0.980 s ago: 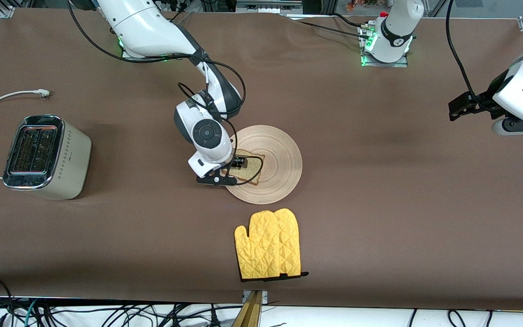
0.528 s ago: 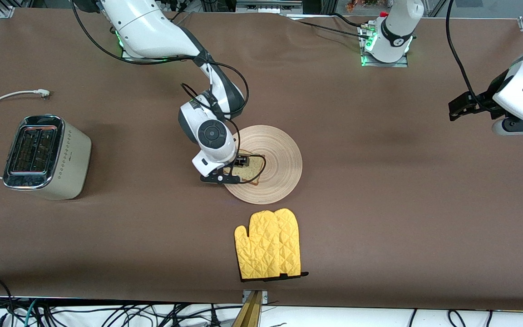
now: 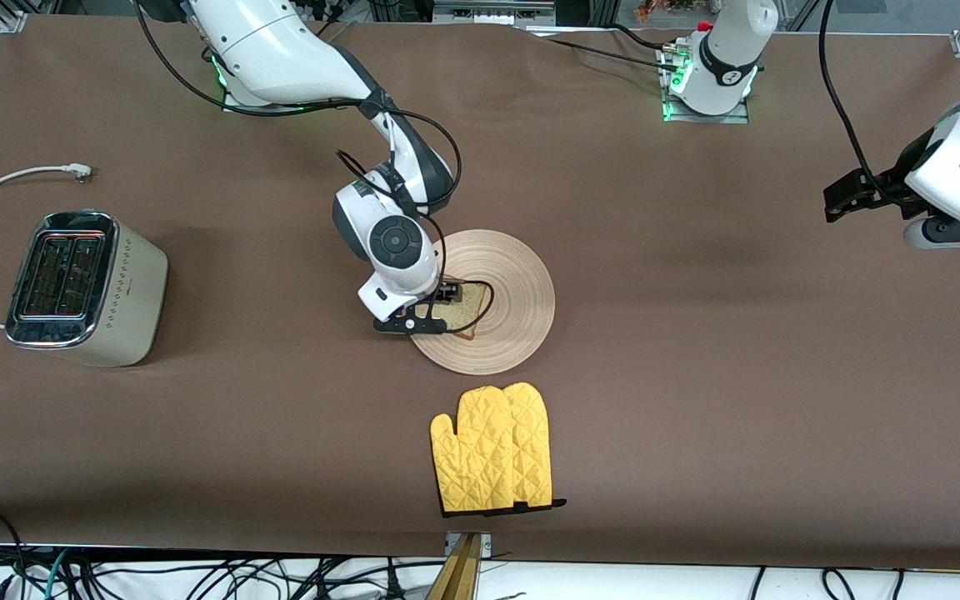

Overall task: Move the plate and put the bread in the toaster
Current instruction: 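Lower the right gripper and pinch the bread slice crust, then lift the bread with the right gripper and carry it to the toaster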

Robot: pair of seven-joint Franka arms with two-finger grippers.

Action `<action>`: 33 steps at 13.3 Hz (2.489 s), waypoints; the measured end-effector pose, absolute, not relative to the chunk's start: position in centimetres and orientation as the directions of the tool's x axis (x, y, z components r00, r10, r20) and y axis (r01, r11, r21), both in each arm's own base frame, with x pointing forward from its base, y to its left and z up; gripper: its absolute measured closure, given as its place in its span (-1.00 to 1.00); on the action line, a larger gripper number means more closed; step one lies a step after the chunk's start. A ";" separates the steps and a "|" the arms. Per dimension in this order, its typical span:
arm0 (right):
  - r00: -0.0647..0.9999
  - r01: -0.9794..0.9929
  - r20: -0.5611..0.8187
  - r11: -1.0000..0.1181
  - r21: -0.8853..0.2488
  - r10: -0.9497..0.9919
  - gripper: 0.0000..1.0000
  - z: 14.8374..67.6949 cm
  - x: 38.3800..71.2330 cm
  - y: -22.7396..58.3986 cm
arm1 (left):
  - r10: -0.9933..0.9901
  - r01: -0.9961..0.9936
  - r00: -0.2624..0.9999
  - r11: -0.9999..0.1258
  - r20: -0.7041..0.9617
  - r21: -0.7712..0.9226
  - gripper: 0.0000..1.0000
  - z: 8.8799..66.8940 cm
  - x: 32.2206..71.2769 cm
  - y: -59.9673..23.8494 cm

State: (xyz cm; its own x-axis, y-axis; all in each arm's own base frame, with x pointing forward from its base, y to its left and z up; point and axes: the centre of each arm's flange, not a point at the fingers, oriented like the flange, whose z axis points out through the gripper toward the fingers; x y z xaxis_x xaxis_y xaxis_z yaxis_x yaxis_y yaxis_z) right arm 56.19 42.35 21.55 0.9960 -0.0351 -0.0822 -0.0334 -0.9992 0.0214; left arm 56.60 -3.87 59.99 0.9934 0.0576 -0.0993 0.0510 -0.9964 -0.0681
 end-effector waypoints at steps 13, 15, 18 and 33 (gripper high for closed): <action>0.996 -0.032 -0.082 -0.999 0.025 -0.034 0.59 21.5 56.2 42.3 | 0.059 0.052 0.993 -0.996 -0.103 -0.071 -1.00 59.7 56.7 -3.8; 0.996 -0.032 -0.082 -0.999 0.026 -0.034 0.92 21.5 56.2 42.3 | 0.059 0.052 0.993 -0.996 -0.103 -0.071 -1.00 59.7 56.7 -3.8; 0.996 -0.031 -0.081 -0.999 0.026 -0.033 0.92 21.5 56.2 42.3 | 0.059 0.052 0.993 -0.996 -0.105 -0.071 -1.00 59.6 56.8 -3.8; 0.993 0.066 -0.116 -0.948 0.312 0.031 0.93 37.6 60.1 35.9 | 0.055 0.052 0.997 -0.997 -0.053 -0.054 -1.00 59.8 57.7 -4.0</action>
State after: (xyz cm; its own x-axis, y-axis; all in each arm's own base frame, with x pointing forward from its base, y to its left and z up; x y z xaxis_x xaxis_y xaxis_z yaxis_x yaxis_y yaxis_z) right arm 60.12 35.86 37.58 0.9928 0.0307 -0.1157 0.0657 -0.9477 0.3124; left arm 57.72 -3.96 59.75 0.9971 0.0553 -0.0525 0.0525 -0.9972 -0.0537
